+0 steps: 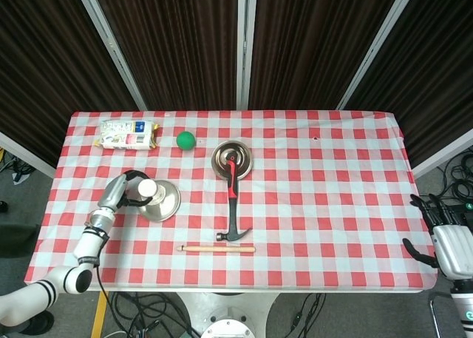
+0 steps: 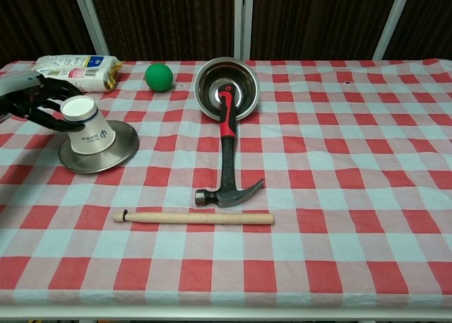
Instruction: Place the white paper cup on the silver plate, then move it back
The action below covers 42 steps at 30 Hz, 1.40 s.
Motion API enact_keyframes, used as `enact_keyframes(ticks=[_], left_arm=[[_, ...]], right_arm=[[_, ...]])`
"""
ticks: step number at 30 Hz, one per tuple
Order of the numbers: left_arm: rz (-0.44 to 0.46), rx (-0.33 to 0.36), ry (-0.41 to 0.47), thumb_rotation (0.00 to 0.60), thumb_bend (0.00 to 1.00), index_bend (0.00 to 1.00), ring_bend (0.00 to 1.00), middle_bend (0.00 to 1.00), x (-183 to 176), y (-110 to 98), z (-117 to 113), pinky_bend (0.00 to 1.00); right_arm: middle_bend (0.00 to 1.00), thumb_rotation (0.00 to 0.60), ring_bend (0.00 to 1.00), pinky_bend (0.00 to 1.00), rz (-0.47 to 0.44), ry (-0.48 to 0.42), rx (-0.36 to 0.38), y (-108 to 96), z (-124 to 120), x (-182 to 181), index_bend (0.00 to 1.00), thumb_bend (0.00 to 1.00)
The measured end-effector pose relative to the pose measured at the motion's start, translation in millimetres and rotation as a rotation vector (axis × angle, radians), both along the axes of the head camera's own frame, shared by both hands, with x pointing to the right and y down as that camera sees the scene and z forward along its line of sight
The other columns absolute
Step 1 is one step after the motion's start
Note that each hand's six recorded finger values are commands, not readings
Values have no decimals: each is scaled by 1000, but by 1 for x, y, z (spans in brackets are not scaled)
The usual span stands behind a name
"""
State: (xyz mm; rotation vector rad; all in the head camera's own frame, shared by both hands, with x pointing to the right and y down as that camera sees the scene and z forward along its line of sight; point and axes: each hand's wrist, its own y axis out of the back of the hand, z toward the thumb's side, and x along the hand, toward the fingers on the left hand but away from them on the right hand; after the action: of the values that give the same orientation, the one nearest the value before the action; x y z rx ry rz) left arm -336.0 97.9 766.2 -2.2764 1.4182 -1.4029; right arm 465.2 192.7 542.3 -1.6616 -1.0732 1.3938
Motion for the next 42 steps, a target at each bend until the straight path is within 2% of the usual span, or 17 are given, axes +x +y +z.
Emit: enact_keyframes(ticks=[4, 11, 21, 28, 31, 39, 42], left_arm=[[11, -5, 20, 600, 287, 502, 155, 299, 5, 4, -3, 177], [119, -58, 51, 600, 286, 502, 155, 294, 19, 14, -11, 156], [16, -47, -22, 600, 287, 502, 155, 294, -4, -3, 0, 156], [97, -40, 39, 600, 287, 502, 154, 294, 20, 15, -12, 152], [127, -41, 38, 600, 287, 502, 142, 294, 23, 21, -13, 150], [6, -17, -22, 600, 289, 502, 139, 294, -5, -3, -4, 150], [2, -21, -16, 600, 288, 502, 139, 294, -5, -3, -4, 149]], right_arm=[[202, 600, 0, 129, -2, 0, -5, 1, 1, 0, 50, 214], [202, 600, 0, 129, -4, 1, -2, -1, 0, -1, 49, 214], [202, 600, 0, 129, -7, -3, -5, 0, 1, -1, 50, 214], [203, 600, 0, 129, -9, -5, -10, 0, 3, -1, 50, 214], [202, 600, 0, 129, -11, -4, -9, -2, 3, -2, 50, 214], [202, 600, 0, 129, -11, -9, -8, -3, 3, -3, 50, 214], [202, 600, 0, 129, -13, -10, -9, -2, 4, -3, 50, 214]])
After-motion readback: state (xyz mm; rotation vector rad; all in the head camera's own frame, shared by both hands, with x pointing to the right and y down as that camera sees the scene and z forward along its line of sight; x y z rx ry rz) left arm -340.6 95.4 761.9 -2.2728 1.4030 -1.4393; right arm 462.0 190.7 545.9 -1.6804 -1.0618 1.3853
